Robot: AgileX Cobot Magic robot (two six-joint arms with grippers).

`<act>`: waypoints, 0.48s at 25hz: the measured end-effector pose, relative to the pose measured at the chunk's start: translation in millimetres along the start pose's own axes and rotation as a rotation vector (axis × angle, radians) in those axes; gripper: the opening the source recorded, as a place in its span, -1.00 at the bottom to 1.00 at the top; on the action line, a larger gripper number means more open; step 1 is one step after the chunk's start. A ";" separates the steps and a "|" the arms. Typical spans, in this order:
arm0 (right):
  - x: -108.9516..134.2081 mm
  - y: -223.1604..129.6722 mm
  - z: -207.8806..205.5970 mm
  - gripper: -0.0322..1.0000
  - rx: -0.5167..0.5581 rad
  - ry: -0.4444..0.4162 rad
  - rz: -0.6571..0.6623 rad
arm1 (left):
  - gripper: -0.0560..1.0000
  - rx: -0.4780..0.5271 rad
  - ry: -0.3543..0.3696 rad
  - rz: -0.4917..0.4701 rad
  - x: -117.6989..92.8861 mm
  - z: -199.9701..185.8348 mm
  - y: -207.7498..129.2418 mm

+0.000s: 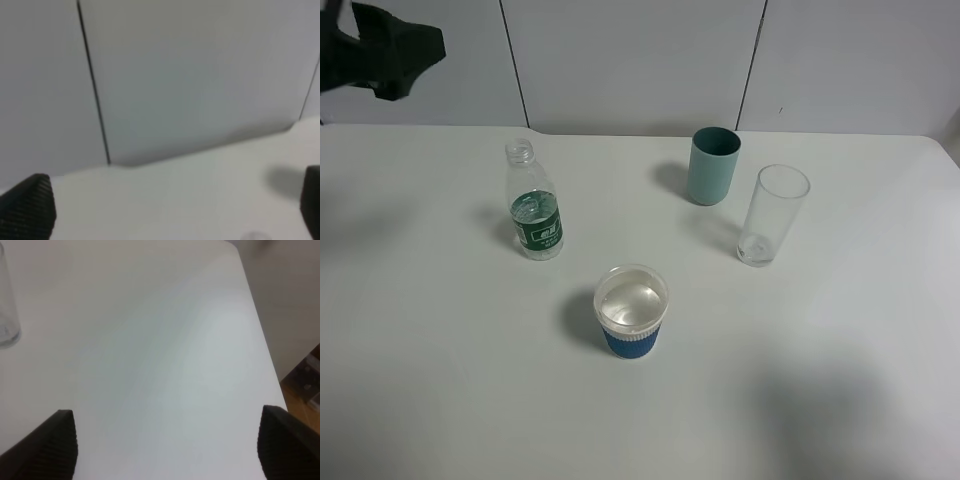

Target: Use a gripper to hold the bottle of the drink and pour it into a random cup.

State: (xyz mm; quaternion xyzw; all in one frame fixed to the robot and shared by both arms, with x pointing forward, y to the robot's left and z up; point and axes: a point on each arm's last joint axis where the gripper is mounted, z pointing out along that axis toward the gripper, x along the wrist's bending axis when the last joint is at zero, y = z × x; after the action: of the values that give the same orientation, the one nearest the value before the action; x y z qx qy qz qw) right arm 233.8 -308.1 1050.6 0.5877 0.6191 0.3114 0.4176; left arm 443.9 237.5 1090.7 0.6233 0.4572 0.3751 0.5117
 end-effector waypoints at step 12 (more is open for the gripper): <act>0.0 0.0 0.0 0.50 0.000 0.000 0.000 | 0.99 -0.007 0.030 -0.004 2.2 -90.1 35.2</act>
State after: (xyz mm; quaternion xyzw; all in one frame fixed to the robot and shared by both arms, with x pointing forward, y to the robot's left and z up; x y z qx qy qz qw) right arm 233.8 -308.1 1050.6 0.5877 0.6191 0.3114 0.4176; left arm 366.9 264.2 1142.8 0.6150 0.4646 0.3848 0.5078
